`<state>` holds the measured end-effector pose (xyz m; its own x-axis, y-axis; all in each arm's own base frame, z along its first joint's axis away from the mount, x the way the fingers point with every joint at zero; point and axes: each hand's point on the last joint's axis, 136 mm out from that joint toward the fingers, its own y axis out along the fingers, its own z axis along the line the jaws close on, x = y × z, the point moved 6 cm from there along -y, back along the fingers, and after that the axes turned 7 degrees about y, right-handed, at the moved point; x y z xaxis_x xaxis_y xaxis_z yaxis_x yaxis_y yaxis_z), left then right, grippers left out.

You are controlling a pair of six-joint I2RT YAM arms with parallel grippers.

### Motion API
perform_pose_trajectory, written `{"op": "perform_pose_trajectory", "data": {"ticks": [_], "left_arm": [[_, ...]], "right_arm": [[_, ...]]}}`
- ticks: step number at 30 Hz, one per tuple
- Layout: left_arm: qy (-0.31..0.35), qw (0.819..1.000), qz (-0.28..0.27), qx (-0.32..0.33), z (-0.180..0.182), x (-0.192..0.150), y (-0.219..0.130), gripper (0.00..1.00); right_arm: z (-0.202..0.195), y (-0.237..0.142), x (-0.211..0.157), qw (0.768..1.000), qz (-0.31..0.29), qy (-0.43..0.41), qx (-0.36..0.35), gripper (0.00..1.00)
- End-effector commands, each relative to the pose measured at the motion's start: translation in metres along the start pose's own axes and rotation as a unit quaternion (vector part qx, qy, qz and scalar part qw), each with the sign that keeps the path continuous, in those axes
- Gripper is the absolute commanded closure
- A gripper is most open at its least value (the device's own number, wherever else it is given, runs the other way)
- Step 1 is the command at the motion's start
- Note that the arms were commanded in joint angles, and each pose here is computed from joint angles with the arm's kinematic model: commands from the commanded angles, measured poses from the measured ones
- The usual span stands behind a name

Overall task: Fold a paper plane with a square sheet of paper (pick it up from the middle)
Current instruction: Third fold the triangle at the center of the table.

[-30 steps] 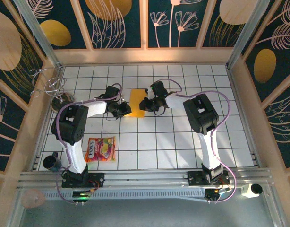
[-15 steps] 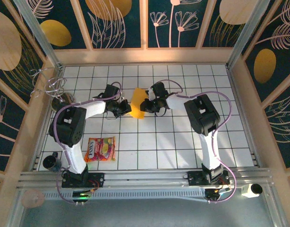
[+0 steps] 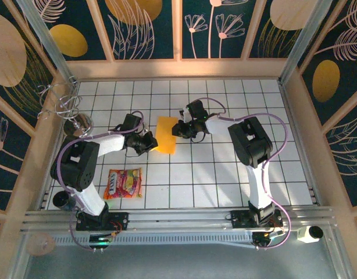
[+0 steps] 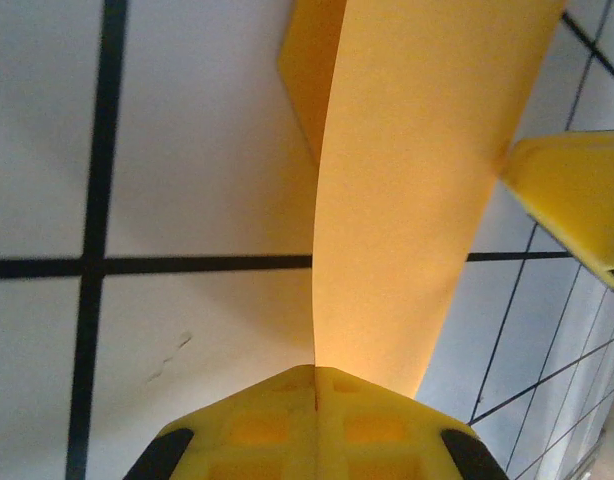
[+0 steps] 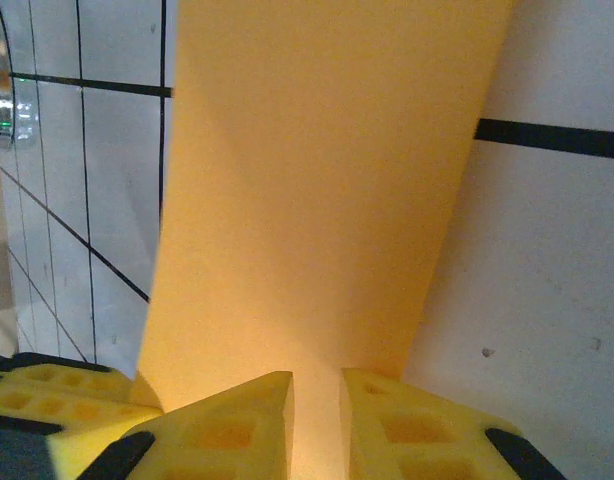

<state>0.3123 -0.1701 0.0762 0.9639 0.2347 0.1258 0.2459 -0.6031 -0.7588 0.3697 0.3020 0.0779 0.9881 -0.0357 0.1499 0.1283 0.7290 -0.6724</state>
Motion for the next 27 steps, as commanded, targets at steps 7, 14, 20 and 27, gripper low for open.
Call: {"op": "perform_pose_trajectory", "data": {"ticks": [7,14,20,27], "left_arm": [[-0.010,0.999,-0.009,-0.045,-0.016,0.007,-0.004,1.00],[0.006,0.995,-0.014,-0.095,-0.037,0.018,-0.010,0.87],[0.012,0.992,-0.018,-0.128,-0.050,0.029,-0.007,0.82],[0.019,0.991,-0.023,-0.133,-0.055,0.044,0.004,0.68]], "right_arm": [[0.002,0.009,0.005,1.000,0.010,0.001,-0.001,0.81],[-0.008,0.014,0.001,1.000,0.022,0.001,-0.022,0.82],[-0.016,0.016,-0.002,0.999,0.029,0.006,-0.033,0.82],[-0.018,0.016,-0.003,0.999,0.032,0.007,-0.033,0.82]]}}
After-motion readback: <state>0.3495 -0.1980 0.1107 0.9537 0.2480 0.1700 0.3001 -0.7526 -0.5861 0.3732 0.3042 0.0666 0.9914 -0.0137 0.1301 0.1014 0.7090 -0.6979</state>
